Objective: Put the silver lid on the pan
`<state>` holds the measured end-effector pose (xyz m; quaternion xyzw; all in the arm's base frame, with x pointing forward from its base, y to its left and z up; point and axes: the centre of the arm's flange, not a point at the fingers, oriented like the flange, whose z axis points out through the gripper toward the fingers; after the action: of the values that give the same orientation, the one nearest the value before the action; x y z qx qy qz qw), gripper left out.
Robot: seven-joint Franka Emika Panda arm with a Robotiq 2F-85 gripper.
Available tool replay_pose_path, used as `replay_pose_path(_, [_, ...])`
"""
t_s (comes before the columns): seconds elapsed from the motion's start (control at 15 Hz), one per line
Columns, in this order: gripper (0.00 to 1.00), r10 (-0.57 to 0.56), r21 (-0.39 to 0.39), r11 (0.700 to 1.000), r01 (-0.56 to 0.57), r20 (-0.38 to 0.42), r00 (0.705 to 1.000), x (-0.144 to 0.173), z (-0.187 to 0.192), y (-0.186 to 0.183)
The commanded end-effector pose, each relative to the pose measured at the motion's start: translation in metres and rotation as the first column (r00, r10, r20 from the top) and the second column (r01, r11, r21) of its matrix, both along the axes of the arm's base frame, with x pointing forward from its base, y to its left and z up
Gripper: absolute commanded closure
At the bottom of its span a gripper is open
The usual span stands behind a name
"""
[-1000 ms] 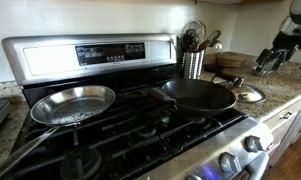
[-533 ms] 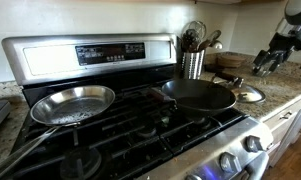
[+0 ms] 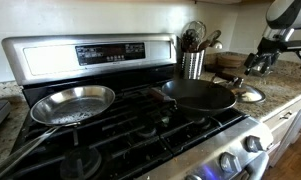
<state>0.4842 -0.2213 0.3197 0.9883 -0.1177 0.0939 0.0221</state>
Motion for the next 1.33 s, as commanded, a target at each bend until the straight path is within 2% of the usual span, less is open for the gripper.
replay_pose_path(0.0, [0.00,-0.005,0.006,1.000,0.005,-0.019,1.000,0.024,-0.013,-0.015])
replay_pose_path(0.6, [0.00,-0.003,-0.008,1.000,0.002,-0.064,0.998,0.060,-0.056,-0.033])
replay_pose_path(1.13, [0.00,0.018,0.004,1.000,-0.018,-0.042,0.999,0.078,-0.065,-0.030])
replay_pose_path(1.2, [0.25,0.020,0.000,1.000,-0.020,-0.047,0.999,0.080,-0.065,-0.028])
replay_pose_path(1.27, [0.26,0.022,0.002,1.000,-0.022,-0.049,0.999,0.081,-0.064,-0.028])
